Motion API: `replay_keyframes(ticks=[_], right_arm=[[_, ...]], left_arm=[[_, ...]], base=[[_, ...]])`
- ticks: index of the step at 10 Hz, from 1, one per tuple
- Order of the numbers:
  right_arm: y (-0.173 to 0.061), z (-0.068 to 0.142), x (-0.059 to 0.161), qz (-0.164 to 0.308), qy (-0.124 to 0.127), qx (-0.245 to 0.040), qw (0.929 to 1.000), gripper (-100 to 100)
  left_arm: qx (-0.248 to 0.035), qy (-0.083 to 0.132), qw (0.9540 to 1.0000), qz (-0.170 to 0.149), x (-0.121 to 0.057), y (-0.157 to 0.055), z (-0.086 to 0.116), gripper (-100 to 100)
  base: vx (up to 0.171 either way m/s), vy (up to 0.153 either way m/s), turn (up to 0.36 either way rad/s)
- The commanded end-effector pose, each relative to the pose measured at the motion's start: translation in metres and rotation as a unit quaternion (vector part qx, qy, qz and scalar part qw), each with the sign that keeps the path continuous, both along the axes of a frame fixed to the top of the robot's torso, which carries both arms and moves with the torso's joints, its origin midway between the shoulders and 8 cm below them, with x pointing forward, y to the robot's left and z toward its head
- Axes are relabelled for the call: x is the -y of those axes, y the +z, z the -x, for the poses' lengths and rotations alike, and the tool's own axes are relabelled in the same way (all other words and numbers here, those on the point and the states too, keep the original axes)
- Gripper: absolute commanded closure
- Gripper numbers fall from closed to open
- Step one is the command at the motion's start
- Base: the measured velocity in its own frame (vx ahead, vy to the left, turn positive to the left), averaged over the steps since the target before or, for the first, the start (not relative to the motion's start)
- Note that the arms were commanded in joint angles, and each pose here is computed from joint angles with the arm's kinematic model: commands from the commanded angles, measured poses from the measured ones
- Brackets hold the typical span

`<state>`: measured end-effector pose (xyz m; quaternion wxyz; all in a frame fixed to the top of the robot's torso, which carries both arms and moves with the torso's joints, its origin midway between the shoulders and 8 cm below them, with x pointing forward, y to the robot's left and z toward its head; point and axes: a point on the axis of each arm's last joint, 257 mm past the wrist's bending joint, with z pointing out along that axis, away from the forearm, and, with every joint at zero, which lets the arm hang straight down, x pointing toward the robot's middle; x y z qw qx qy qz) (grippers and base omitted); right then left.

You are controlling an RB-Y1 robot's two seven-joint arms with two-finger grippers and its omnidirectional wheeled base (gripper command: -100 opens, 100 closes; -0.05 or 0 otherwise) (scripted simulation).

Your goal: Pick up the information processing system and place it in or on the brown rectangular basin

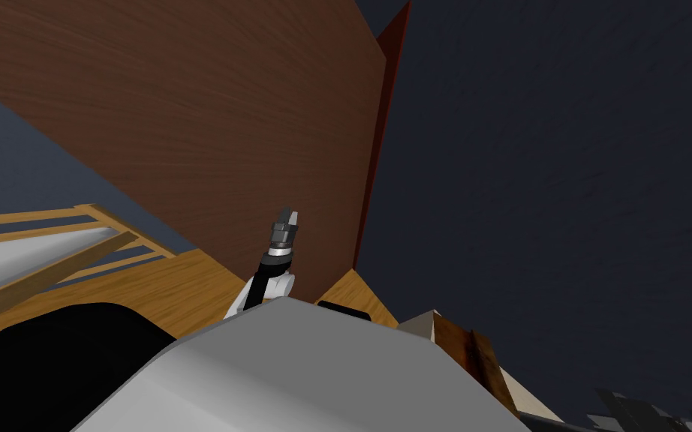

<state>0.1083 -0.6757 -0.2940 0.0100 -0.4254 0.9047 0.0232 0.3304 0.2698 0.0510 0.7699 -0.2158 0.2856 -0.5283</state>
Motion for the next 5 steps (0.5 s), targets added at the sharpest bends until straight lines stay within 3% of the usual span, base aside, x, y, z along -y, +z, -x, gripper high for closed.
replay_keyframes(ticks=[1,5], right_arm=[[0.013,-0.006,0.0,0.0,0.003,-0.001,1.0,100],[0.043,-0.02,0.001,0.001,0.008,-0.001,1.0,100]], left_arm=[[0.0,0.0,1.0,0.0,0.0,0.0,0.0,0],[0.0,0.0,1.0,0.0,0.0,0.0,0.0,0]], base=[[0.035,0.049,-0.031],[0.024,0.036,-0.024]])
